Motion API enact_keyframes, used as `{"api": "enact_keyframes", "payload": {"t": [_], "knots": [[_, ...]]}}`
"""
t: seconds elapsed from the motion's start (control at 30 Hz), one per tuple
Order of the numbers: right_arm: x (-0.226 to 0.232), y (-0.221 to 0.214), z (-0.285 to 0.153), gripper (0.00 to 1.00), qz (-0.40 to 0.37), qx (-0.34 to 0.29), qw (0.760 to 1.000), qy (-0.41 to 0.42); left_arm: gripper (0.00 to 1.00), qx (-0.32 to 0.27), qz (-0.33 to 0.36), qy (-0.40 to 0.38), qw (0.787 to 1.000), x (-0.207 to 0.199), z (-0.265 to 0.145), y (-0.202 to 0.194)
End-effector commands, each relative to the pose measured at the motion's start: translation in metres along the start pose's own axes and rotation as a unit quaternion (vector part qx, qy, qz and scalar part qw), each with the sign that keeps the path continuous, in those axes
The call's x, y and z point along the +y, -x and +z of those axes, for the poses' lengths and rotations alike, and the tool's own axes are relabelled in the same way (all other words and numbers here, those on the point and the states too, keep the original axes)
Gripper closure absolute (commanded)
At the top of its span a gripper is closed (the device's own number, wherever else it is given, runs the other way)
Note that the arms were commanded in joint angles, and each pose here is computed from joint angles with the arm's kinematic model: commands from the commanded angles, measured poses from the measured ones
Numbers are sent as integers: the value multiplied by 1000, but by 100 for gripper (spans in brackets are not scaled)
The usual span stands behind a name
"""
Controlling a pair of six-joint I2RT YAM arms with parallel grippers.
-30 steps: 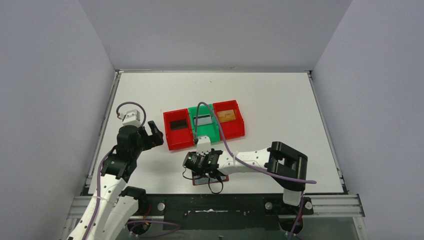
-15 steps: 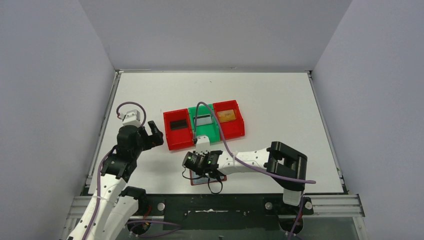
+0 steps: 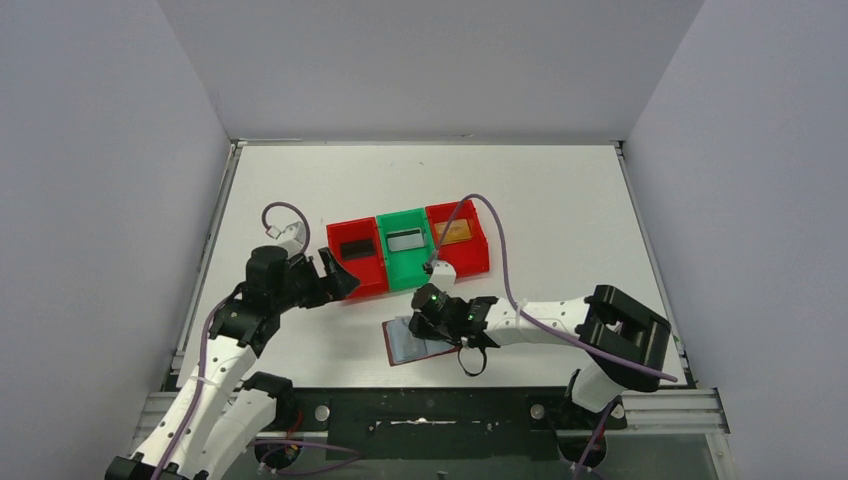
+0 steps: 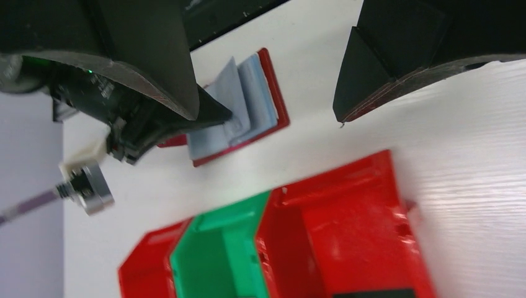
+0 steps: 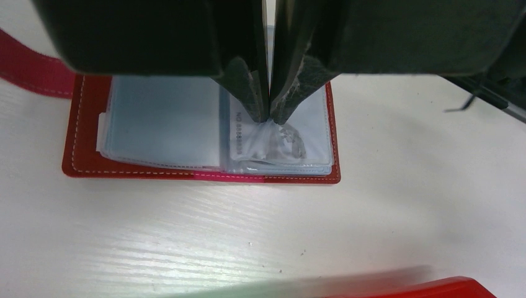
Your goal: Take the credit cards out of the card holder
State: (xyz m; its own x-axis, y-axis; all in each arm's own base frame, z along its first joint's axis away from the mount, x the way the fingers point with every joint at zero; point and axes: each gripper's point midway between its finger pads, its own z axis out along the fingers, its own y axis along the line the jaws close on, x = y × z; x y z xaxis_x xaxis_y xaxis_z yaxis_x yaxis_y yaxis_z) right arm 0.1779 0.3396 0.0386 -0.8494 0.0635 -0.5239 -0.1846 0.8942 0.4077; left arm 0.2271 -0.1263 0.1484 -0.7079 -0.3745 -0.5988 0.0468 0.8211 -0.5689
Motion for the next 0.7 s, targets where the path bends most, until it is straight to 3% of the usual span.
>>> {"api": "enact_keyframes", "payload": {"t": [0.0,0.17,0.4,0.67], "knots": [[29,27,-14,93,67,-36,992,101,20,32,-1,-135,990,-56,-7,-15],[21,26,-12,92,92,-31,989,113,20,75,-12,-192,978,-82,3,-49],[11,23,-11,92,108,-31,988,108,21,122,-12,-176,977,-89,26,-95],[4,21,-13,92,120,-34,986,111,29,128,-48,-152,979,-76,45,-114]]}}
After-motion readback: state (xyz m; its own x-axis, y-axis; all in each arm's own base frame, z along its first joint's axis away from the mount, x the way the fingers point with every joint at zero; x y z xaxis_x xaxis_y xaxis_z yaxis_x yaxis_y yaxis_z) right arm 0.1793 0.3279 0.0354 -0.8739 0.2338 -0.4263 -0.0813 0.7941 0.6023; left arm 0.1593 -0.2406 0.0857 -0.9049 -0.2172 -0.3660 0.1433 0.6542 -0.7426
